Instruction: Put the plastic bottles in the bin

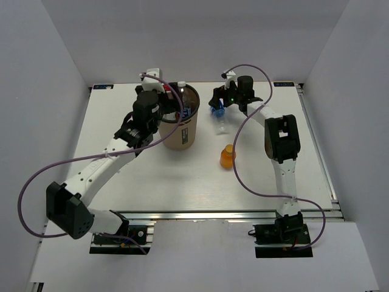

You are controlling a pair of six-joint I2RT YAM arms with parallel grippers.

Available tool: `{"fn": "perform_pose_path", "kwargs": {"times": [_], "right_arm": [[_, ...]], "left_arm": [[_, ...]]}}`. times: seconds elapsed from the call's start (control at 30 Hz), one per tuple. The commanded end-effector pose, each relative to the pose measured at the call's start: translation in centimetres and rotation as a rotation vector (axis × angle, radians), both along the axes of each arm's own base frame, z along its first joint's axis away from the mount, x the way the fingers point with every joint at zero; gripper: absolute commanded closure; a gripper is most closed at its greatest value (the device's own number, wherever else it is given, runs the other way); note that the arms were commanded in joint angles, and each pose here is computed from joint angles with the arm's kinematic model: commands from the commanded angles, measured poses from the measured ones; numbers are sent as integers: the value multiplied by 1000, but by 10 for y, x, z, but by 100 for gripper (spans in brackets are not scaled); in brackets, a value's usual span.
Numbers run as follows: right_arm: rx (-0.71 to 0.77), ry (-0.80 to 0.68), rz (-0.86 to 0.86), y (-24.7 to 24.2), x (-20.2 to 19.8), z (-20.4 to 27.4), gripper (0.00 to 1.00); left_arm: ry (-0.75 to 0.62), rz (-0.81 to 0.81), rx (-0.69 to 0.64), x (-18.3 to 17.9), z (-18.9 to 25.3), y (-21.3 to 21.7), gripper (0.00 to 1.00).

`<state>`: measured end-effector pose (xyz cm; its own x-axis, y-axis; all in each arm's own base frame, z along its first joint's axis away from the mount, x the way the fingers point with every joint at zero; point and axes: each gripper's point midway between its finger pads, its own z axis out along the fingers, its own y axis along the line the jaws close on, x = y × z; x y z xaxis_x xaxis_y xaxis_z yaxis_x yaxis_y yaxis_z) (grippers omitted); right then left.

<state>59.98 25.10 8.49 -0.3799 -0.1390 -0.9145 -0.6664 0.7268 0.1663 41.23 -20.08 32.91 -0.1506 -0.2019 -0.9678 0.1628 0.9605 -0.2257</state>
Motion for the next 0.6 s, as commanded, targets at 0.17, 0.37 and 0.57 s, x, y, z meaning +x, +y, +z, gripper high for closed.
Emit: {"fn": "perform_pose_path", "kwargs": {"times": [0.17,0.37,0.57], "right_arm": [[-126,-68,213,3,-20,35,11],[-188,127,-59,-27,-18,-4,11],[-126,92,-27,-10,-35,5,11]], "left_arm": [[-28,113,-37,-29,10,39,2],[-19,132,-58,-40,6,48,2],[1,140,-49,-42,-2,50,2]]}}
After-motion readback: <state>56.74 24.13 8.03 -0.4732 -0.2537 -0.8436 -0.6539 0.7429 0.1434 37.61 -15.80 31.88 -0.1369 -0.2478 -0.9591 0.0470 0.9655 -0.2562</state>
